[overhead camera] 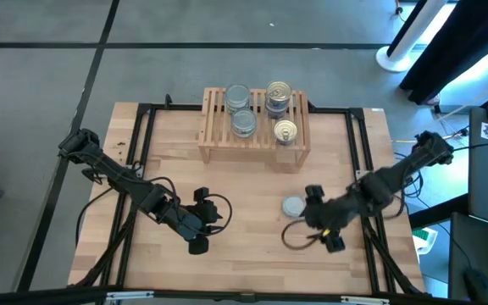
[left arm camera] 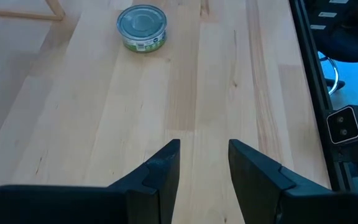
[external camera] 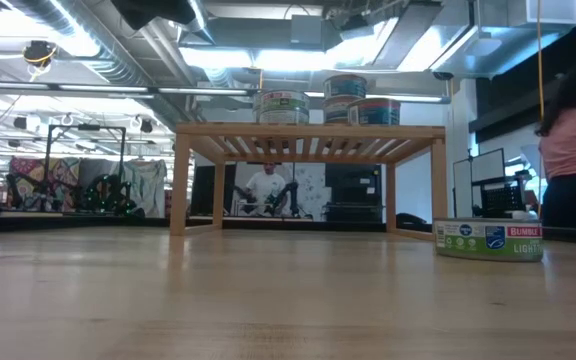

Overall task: Stack canned seafood by type on shelf
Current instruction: Stack the green white tuna can on top of the green white tuna can on the shelf

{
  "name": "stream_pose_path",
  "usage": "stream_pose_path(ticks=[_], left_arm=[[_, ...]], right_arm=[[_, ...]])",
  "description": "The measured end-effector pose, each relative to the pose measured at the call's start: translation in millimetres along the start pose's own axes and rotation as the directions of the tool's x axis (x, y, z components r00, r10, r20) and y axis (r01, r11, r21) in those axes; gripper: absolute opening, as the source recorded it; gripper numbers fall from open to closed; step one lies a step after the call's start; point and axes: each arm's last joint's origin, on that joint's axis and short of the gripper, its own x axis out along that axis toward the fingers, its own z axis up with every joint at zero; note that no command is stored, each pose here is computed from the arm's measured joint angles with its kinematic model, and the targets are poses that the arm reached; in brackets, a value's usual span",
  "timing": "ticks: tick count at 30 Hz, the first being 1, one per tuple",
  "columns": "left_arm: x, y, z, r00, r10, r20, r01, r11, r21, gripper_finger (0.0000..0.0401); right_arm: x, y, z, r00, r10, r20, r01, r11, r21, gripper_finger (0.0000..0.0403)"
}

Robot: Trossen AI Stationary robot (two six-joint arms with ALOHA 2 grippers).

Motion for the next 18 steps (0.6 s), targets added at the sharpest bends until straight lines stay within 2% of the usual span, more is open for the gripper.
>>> stream_pose_path(ticks=[5, 10, 14, 18], left_arm=[[1.0, 0.6, 4.6, 0.999, -0.008, 0.035, 0.008, 1.000, -0.001, 0.0131], [2.8, 3.1, 15.6, 0.993, -0.011, 0.122, 0.021, 0.997, -0.079, 0.0131], [3.6, 4.9, 24.3, 0.982, -0.024, 0.186, 0.043, 0.994, -0.098, 0.0131], [4.0, 6.8, 29.7, 0.974, -0.027, 0.225, 0.038, 0.998, -0.047, 0.0131]], right_arm=[[29.2, 25.8, -5.5, 0.996, -0.050, -0.074, 0.051, 0.999, 0.016, 0.0296], [57.8, 47.9, -14.8, 0.975, -0.201, -0.097, 0.198, 0.979, -0.046, 0.0296], [77.3, 54.9, -23.4, 0.933, -0.339, -0.122, 0.332, 0.940, -0.075, 0.0296], [97.4, 52.7, -32.1, 0.873, -0.447, -0.196, 0.434, 0.895, -0.106, 0.0296]])
